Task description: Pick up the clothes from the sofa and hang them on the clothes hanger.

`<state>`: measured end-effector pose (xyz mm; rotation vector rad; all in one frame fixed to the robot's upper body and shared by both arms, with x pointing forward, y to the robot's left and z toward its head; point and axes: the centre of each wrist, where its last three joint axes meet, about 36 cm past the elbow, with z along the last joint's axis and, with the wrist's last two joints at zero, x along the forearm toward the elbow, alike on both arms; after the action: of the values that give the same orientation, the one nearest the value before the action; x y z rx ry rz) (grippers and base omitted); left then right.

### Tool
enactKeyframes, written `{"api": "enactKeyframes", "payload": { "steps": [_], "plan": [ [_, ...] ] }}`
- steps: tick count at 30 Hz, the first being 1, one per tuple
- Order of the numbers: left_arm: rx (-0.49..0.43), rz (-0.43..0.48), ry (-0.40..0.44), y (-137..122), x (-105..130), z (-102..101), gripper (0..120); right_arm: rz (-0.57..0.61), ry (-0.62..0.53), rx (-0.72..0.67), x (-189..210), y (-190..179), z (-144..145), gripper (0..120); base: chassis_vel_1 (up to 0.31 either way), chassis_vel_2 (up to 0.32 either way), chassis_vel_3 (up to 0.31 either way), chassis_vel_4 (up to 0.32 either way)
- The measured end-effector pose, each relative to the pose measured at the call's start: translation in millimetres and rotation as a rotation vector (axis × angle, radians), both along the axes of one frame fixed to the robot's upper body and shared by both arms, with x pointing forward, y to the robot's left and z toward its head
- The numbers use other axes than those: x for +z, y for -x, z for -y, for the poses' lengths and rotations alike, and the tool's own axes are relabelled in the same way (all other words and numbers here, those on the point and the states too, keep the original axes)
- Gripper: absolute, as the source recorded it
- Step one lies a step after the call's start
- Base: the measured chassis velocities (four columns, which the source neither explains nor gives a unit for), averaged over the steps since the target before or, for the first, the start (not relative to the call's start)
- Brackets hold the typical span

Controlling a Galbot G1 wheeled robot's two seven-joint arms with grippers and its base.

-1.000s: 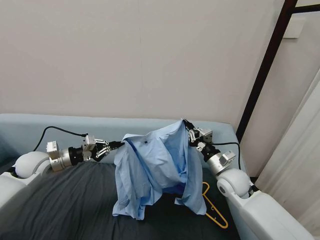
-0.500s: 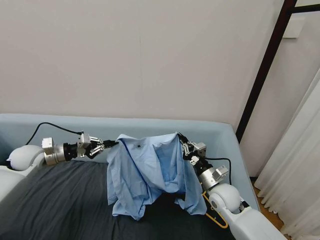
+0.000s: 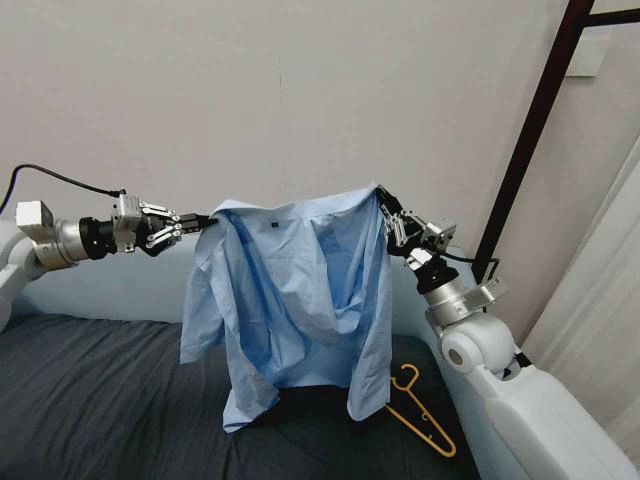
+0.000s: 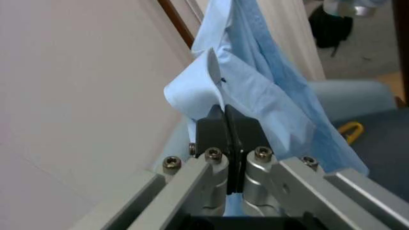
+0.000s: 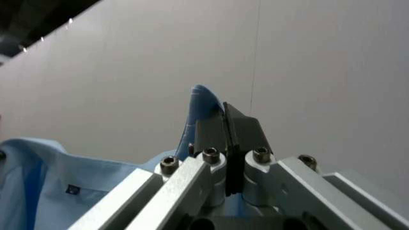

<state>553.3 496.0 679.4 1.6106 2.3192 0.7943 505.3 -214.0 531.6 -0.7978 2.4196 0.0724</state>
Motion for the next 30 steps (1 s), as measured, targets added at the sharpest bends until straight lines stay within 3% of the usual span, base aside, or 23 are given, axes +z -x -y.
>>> {"api": "enactKeyframes", "payload": {
  "steps": [3, 4, 7, 10, 19, 22, 26, 27, 30],
  "plan": [
    [-0.031, -0.092, -0.083, -14.9, -50.9, 4.7, 0, -0.113, 0.058, -0.023, -59.6, 10.9, -7.1, 0, 0.000, 0.000, 0.000, 0.000],
    [-0.031, -0.092, -0.083, -14.9, -50.9, 4.7, 0, -0.113, 0.058, -0.023, -59.6, 10.9, -7.1, 0, 0.000, 0.000, 0.000, 0.000],
    [-0.066, -0.173, -0.142, -25.1, -105.3, 16.6, 0, -0.213, 0.080, -0.045, -111.2, 25.3, -17.1, 0, 0.000, 0.000, 0.000, 0.000],
    [-0.073, -0.202, -0.141, -27.4, -134.7, 23.2, 0, -0.244, 0.096, -0.060, -135.6, 30.2, -22.3, 0, 0.000, 0.000, 0.000, 0.000],
    [-0.026, -0.196, -0.123, -27.7, -147.8, 16.9, 0, -0.321, 0.099, -0.107, -165.5, 46.3, -21.9, 0, 0.000, 0.000, 0.000, 0.000],
    [-0.018, -0.192, -0.126, -27.7, -145.3, 14.2, 0, -0.386, 0.106, -0.143, -177.8, 54.0, -17.7, 7, 0.000, 0.000, 0.000, 0.000],
    [-0.009, -0.184, -0.140, -27.0, -137.9, 9.3, 0, -0.595, 0.167, -0.275, -203.8, 66.6, 3.6, 25, 0.000, 0.000, 0.000, 0.000],
    [-0.009, -0.184, -0.140, -27.0, -137.9, 9.3, 0, -0.595, 0.167, -0.275, -203.8, 66.6, 3.6, 25, 0.000, 0.000, 0.000, 0.000],
    [-0.012, -0.183, -0.144, -26.8, -136.8, 10.5, 0, -0.695, 0.229, -0.352, -220.2, 64.7, 30.2, 39, 0.000, 0.000, 0.000, 0.000]
  ]
}}
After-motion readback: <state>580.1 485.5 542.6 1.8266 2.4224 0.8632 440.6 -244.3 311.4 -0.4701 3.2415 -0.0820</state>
